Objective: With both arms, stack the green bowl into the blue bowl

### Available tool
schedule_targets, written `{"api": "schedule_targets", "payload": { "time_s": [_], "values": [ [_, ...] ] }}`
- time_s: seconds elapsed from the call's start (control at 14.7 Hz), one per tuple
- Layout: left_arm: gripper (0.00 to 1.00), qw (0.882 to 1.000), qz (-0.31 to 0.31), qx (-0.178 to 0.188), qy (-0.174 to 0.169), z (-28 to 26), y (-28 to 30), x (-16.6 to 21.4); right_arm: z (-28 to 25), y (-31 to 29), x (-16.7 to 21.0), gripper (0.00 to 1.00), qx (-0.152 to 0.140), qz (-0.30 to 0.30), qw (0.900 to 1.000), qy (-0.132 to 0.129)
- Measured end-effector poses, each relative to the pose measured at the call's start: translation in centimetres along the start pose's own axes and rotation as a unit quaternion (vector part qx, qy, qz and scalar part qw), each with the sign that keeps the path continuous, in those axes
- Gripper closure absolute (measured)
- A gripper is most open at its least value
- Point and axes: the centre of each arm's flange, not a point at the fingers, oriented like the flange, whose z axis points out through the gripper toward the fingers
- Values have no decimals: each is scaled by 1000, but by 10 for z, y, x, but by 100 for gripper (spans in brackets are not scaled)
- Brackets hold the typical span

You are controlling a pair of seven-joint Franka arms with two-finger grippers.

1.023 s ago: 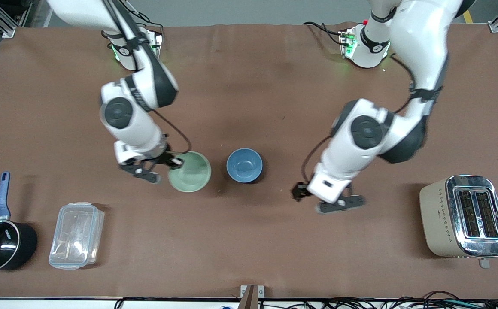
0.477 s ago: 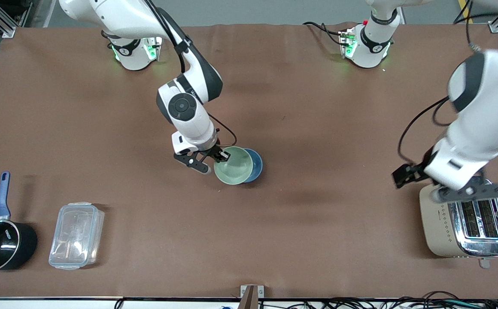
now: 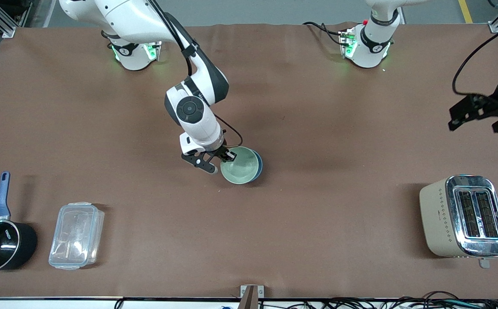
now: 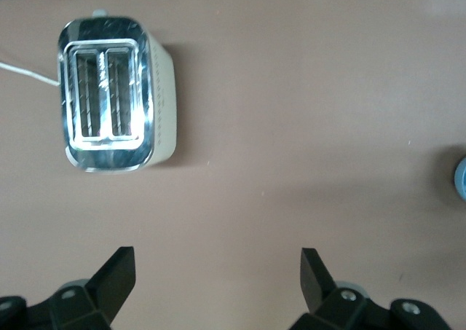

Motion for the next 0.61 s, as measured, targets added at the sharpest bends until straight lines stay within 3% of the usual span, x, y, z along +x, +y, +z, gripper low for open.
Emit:
{"api": "schedule_targets", "payload": {
  "time_s": [0.61],
  "values": [
    [0, 1000, 3, -14, -24, 1, 6, -27, 16, -2, -1, 95, -4, -2, 1000, 0]
  ]
}}
